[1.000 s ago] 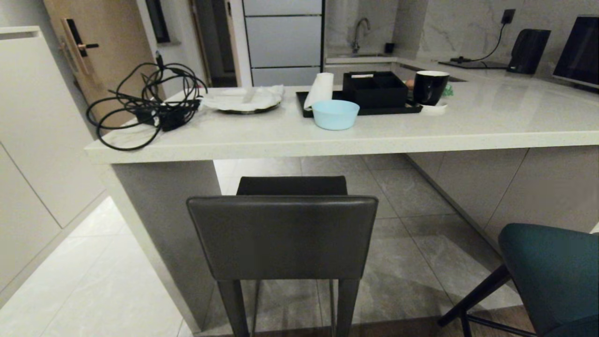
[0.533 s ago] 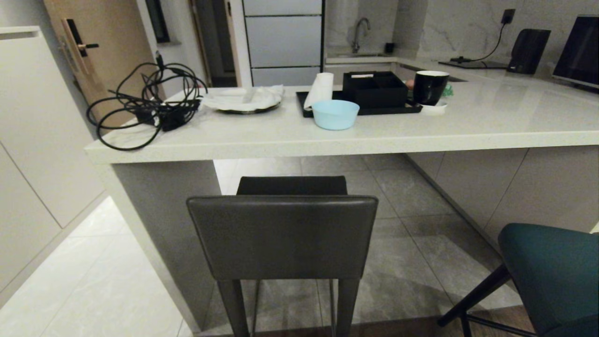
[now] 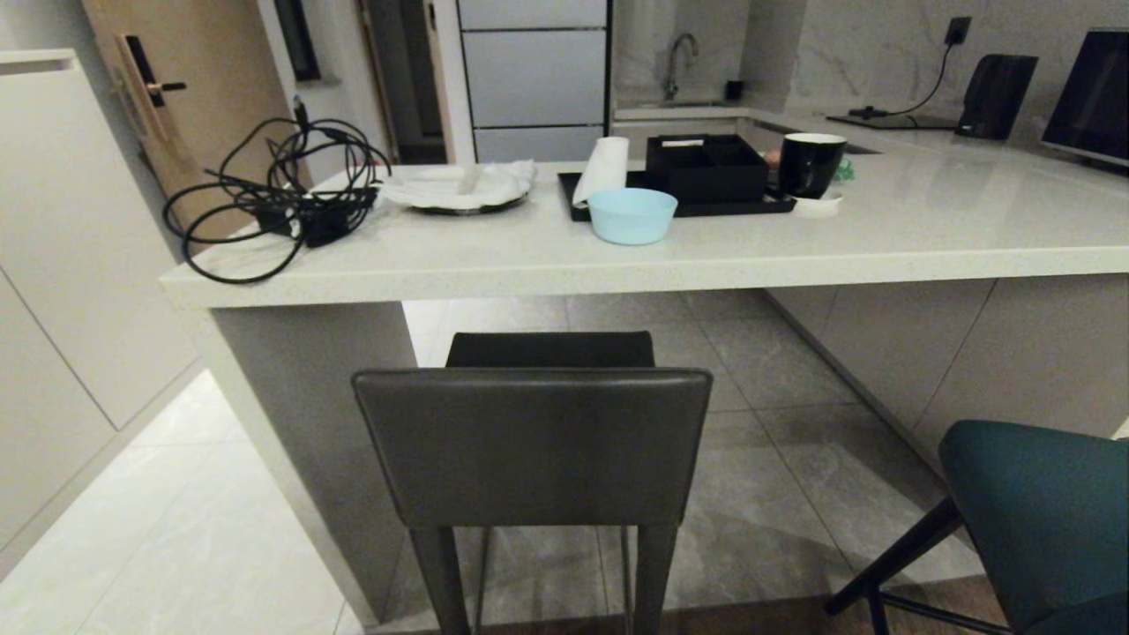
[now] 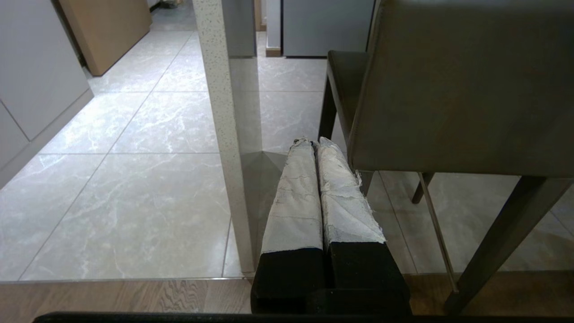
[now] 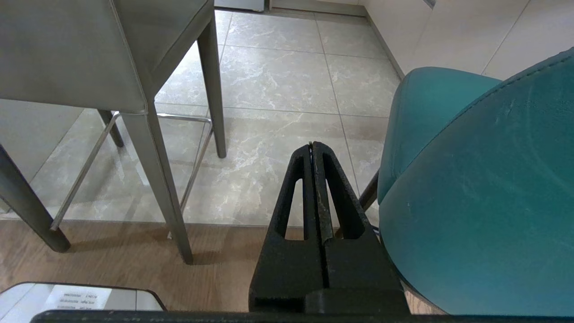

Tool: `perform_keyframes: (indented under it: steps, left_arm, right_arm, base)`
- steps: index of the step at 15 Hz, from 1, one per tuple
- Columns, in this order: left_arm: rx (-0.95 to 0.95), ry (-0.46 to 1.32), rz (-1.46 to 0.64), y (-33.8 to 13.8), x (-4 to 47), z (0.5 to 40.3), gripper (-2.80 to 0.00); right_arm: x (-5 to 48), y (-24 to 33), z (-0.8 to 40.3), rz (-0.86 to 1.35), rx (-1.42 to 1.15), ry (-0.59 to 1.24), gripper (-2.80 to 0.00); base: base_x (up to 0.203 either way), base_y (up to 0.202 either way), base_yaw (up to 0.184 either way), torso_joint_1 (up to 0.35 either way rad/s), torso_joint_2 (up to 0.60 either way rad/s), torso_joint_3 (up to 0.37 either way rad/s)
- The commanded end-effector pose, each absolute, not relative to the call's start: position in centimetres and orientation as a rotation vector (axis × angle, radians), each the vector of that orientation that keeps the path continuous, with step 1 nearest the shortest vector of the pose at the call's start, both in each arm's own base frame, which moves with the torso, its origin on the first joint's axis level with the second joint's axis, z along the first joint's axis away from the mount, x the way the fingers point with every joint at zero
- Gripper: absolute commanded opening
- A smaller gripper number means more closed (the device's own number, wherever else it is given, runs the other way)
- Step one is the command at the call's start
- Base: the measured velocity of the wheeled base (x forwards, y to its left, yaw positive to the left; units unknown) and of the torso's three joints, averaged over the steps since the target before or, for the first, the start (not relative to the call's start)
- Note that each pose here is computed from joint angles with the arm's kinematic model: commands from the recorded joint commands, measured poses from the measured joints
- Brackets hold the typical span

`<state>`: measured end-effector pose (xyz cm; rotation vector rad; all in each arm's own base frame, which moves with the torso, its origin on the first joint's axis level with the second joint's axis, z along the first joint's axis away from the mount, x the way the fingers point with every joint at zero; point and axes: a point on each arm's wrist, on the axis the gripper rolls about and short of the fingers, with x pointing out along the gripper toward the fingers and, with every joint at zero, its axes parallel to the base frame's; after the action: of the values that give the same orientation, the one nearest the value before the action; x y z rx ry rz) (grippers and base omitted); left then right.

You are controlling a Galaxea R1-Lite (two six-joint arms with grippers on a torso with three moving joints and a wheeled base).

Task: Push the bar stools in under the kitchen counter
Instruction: Pull the gray chair out from under the dining table

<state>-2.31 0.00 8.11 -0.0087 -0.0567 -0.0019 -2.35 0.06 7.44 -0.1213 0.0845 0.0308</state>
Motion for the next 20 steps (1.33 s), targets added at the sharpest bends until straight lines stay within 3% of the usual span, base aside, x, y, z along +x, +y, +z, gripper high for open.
perform_keyframes:
  steps: [1, 20]
  left_arm:
    - [-0.009, -0.040, -0.002, 0.00, -2.16, 7.61, -2.80]
    - [-0.003, -0.041, -0.002, 0.00, -2.16, 7.63, -2.80]
  right_arm:
    - [-2.31, 0.06, 7.47, 0.031, -0.123, 0.091, -2.80]
    - [-2.31, 0.12, 7.49, 0.056, -0.126, 0.003, -2.80]
  base:
    - [0.000, 0.000, 0.000, 0.000, 0.00, 0.000]
    - [0.000, 0.000, 0.000, 0.000, 0.00, 0.000]
